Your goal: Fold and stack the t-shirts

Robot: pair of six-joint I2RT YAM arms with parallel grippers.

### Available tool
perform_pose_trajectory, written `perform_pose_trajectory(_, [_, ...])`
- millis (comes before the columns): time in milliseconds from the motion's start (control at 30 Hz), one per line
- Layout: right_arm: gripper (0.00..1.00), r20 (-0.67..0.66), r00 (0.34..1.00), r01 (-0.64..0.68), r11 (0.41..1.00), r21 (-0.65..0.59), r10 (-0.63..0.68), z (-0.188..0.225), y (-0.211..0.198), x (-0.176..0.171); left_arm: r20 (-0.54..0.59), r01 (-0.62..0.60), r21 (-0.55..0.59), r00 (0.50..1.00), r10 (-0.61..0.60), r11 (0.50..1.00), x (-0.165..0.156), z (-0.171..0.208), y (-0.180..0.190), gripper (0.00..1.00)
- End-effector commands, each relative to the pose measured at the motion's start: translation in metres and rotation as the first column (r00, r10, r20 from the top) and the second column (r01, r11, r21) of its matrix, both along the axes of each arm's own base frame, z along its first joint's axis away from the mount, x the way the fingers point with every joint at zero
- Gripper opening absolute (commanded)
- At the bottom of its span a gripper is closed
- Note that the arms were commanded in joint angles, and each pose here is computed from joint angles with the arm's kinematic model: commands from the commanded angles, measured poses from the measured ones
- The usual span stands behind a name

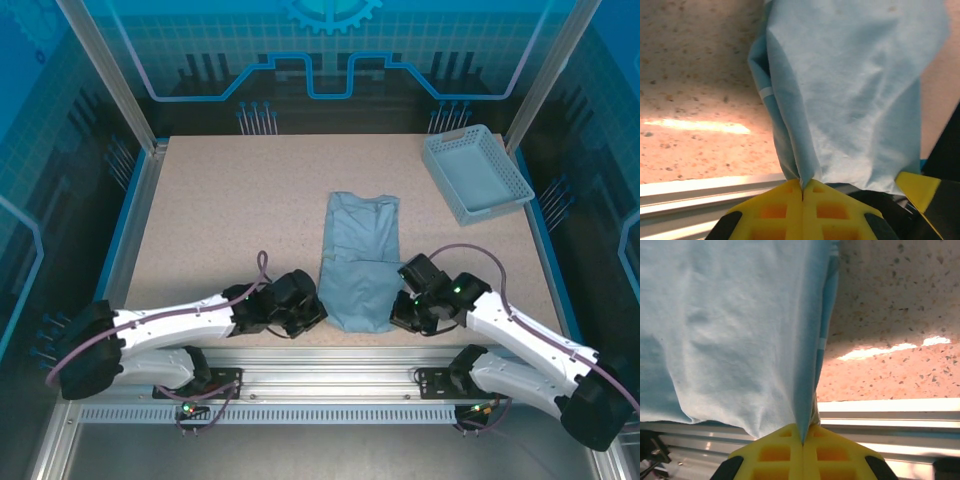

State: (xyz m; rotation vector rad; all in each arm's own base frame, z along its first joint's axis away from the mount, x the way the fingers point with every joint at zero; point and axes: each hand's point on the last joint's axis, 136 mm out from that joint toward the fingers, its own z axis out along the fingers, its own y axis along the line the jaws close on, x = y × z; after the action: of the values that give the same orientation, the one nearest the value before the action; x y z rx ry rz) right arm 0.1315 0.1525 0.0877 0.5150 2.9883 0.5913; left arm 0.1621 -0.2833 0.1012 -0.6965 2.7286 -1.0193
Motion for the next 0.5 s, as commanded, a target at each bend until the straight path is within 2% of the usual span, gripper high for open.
perform_pose_trajectory(0, [0.00,0.016,1.000,-0.021,0.999,-0.032,0.021,0.026,-0.005,0.006,0.115,-0.004,-0.020,0.993,0.006,1.000,0.019,0.040,-0.001,0.00])
perform_pose_trajectory(167, [0.00,0.060,0.997,0.043,0.999,0.009,-0.043,0.062,-0.006,0.045,0.154,-0.059,-0.074,0.986,0.070,0.996,0.053,0.069,-0.002,0.00])
perform_pose_trajectory(467, [0.00,0.054,0.987,0.149,0.986,0.073,-0.153,0.092,-0.014,0.120,0.167,-0.129,-0.141,0.974,0.152,0.982,0.133,0.100,0.002,0.00])
